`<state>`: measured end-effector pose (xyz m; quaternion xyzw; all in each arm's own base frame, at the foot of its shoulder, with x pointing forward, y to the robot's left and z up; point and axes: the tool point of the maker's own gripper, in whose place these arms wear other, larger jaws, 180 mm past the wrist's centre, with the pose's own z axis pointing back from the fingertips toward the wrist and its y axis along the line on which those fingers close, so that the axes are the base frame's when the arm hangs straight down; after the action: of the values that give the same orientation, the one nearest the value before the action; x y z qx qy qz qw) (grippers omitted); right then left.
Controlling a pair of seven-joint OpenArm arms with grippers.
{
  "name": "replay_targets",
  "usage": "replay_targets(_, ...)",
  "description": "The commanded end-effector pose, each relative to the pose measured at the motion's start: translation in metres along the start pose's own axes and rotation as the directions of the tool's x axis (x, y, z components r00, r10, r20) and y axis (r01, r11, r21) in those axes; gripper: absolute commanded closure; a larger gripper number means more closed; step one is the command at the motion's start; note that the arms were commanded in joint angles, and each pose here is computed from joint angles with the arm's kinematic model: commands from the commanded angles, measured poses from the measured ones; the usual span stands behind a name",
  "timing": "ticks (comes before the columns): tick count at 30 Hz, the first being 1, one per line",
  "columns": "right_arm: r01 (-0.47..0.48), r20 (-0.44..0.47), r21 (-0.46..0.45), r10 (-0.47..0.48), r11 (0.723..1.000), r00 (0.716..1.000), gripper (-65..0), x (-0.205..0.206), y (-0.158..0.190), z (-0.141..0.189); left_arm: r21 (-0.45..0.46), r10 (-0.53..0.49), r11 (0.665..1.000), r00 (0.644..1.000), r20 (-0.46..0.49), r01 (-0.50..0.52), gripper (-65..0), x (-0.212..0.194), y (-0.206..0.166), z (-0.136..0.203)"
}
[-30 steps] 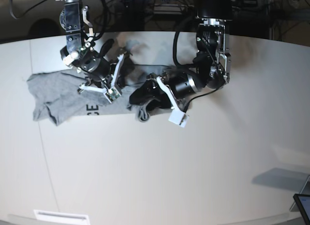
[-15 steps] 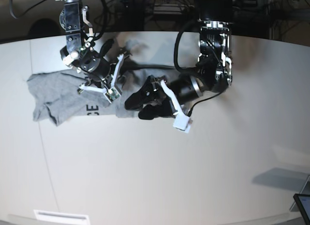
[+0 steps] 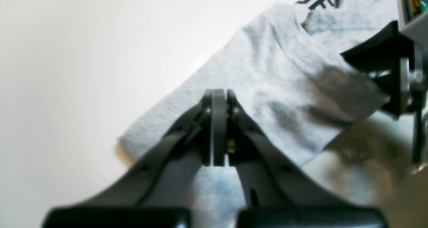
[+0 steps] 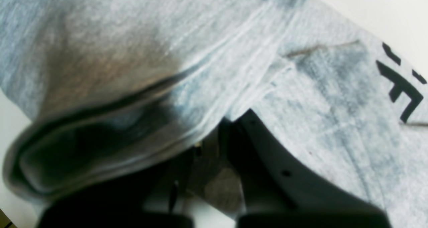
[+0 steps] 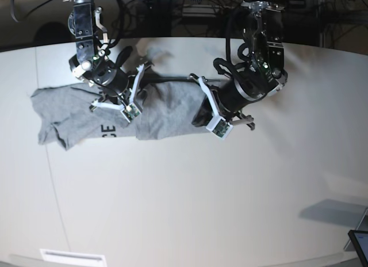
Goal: Fold the T-shirt properly
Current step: 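Press the folded end down with the left gripper and release it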
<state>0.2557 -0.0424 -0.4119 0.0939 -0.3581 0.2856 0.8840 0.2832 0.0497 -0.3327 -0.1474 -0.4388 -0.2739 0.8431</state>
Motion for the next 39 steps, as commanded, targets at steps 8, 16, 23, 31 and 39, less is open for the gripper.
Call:
replay_targets(8,-0.009,0.01,-0.014,0.009,1.0,1.0,-0.1,0.006,-0.004,0.002,0.061,-0.267,0.962,0.963,-0.026,0.268,0.0,-0.011,-0.019,-0.017)
replay_targets(16,-0.008,0.009,-0.015,0.008,1.0,1.0,-0.1,0.005,-0.004,0.002,0.027,-0.252,0.967,0.965,-0.075,0.255,0.0,-0.029,-0.016,-0.035)
replay_targets(23,-0.008,0.009,-0.015,0.008,1.0,1.0,-0.1,0.005,-0.004,0.002,0.022,-0.261,0.964,0.961,-0.089,0.264,0.0,-0.031,-0.015,-0.038)
replay_targets(31,-0.034,0.069,-0.053,0.038,0.998,0.997,-1.0,0.027,-0.012,0.017,0.003,-0.271,0.961,0.944,-0.19,0.276,0.0,-0.071,-0.001,-0.033)
replay_targets(39,-0.066,0.195,-0.145,0.094,0.987,0.976,-18.7,0.071,-0.028,0.052,0.006,-0.311,0.946,0.917,-0.248,0.323,0.0,-0.09,0.018,-0.019)
